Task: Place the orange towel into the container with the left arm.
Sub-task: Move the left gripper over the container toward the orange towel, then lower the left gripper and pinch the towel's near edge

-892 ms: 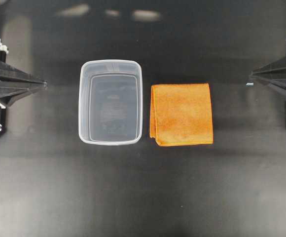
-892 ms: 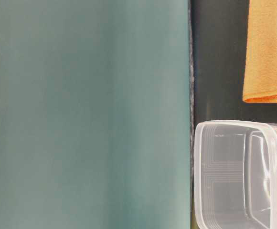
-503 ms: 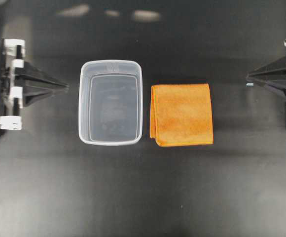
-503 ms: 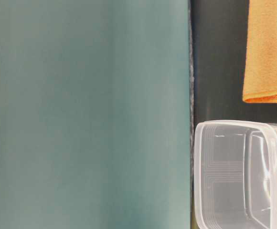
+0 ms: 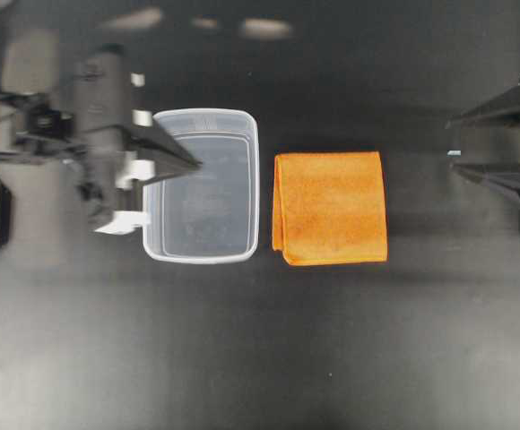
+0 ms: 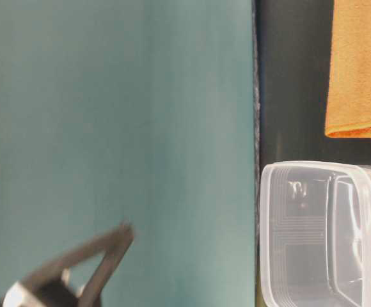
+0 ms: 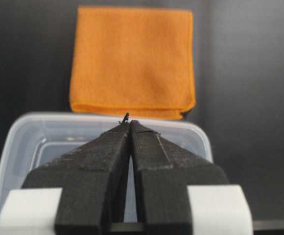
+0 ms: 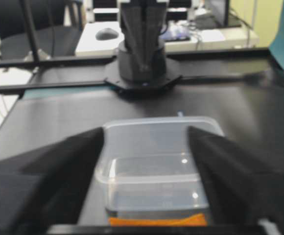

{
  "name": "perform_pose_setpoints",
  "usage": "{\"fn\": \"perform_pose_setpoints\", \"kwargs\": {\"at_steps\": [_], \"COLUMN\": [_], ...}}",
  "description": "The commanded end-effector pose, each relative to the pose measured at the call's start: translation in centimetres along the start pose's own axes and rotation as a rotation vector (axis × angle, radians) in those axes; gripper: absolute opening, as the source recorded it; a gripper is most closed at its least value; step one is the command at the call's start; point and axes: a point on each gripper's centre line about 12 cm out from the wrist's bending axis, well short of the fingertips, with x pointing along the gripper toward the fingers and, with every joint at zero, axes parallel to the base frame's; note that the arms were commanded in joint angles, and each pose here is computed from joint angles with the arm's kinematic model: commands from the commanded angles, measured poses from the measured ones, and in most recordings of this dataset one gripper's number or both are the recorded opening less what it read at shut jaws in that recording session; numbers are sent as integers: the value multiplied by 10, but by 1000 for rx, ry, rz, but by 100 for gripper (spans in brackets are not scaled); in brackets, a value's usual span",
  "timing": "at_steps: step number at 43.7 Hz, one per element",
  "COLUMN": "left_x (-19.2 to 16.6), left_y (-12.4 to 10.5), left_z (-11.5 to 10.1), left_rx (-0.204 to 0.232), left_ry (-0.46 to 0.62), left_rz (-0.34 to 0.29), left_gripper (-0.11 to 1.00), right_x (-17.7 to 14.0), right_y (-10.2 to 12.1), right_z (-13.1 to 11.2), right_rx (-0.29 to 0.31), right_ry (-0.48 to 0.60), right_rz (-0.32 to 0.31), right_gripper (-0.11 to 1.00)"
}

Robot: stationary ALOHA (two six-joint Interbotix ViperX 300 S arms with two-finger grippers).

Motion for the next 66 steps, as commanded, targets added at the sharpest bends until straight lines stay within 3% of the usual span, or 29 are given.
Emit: {"fn": "perform_pose_setpoints", "kwargs": {"at_steps": [1, 8, 12, 20, 25, 39, 57, 62, 66], "left_x": [19, 58, 83, 134, 169, 235, 259, 258, 256], "left_y": [0, 5, 8, 13, 14, 7, 3, 3, 1], "left_z": [25, 42, 45, 49, 41, -5, -34, -35, -35], "left_rx": [20, 31, 32, 29, 30, 50, 45, 42, 44], "left_ry": [23, 112, 163, 243, 302, 479, 543, 550, 563], "left_rz": [5, 18, 25, 33, 34, 23, 21, 22, 21], "left_gripper": [0, 4, 22, 75, 91, 90, 87, 79, 62], "right_x": [-2, -9, -14, -22, -23, -22, -22, -22, -22], "right_y": [0, 0, 0, 2, 2, 2, 2, 2, 1], "right_z": [1, 1, 5, 11, 10, 2, -10, -10, -10], "right_rx": [3, 3, 3, 4, 4, 9, 42, 44, 44], "right_ry": [1, 11, -9, -52, -39, -12, 17, 19, 19], "right_rz": [-2, -1, 0, 14, 13, 13, 11, 11, 10], "right_gripper": [76, 76, 75, 75, 75, 75, 74, 74, 74]}}
